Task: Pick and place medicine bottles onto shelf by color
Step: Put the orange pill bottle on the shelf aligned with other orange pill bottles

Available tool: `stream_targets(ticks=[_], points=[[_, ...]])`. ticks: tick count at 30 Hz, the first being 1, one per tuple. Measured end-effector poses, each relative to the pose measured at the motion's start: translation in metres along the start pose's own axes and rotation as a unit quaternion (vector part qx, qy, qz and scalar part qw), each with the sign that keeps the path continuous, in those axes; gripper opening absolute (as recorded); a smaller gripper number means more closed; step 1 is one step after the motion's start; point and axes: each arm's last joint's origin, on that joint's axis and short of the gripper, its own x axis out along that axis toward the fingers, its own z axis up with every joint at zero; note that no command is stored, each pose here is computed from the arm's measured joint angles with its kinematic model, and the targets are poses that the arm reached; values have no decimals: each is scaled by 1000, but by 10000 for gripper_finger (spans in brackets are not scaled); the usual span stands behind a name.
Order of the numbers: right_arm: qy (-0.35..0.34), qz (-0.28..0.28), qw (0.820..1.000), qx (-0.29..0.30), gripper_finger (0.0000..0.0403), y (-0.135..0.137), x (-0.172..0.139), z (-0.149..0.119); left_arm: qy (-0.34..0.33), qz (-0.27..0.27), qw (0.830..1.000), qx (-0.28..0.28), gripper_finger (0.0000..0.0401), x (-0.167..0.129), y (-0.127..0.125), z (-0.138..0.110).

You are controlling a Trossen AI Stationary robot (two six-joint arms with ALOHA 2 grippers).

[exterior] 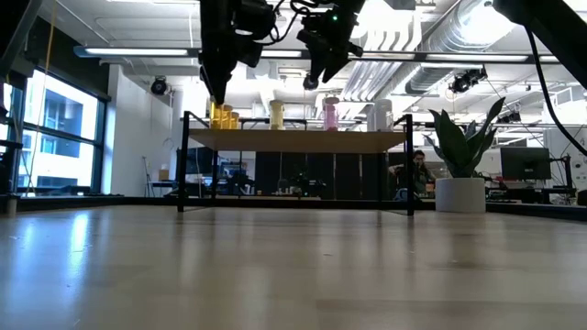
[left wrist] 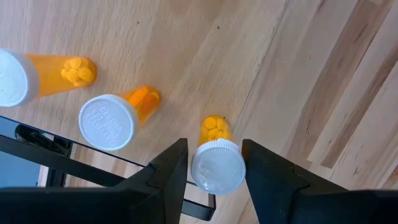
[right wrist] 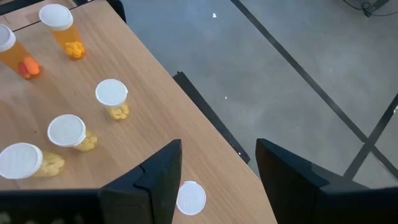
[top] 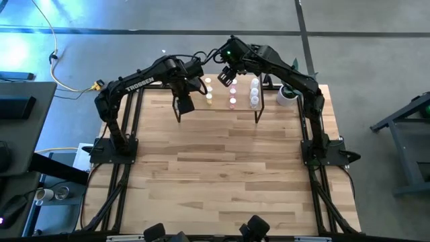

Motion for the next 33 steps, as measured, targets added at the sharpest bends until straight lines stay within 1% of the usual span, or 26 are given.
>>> stream_targets(ticks=[13, 17, 21, 33], points=[[1, 0, 1000, -1, 197, 0, 0, 0, -2, 1, 1000, -1, 142, 0, 0, 0], [1, -4, 1000, -10, 197, 0, 0, 0, -2, 1, 1000, -1, 142, 0, 0, 0], [-4, -16, 1000, -8, 197, -3, -4, 0, -2, 1, 1000, -8, 142, 0, 0, 0], [-8, -17, 1000, -8, 197, -7, -9, 0, 0, 7, 1000, -4, 142, 0, 0, 0]])
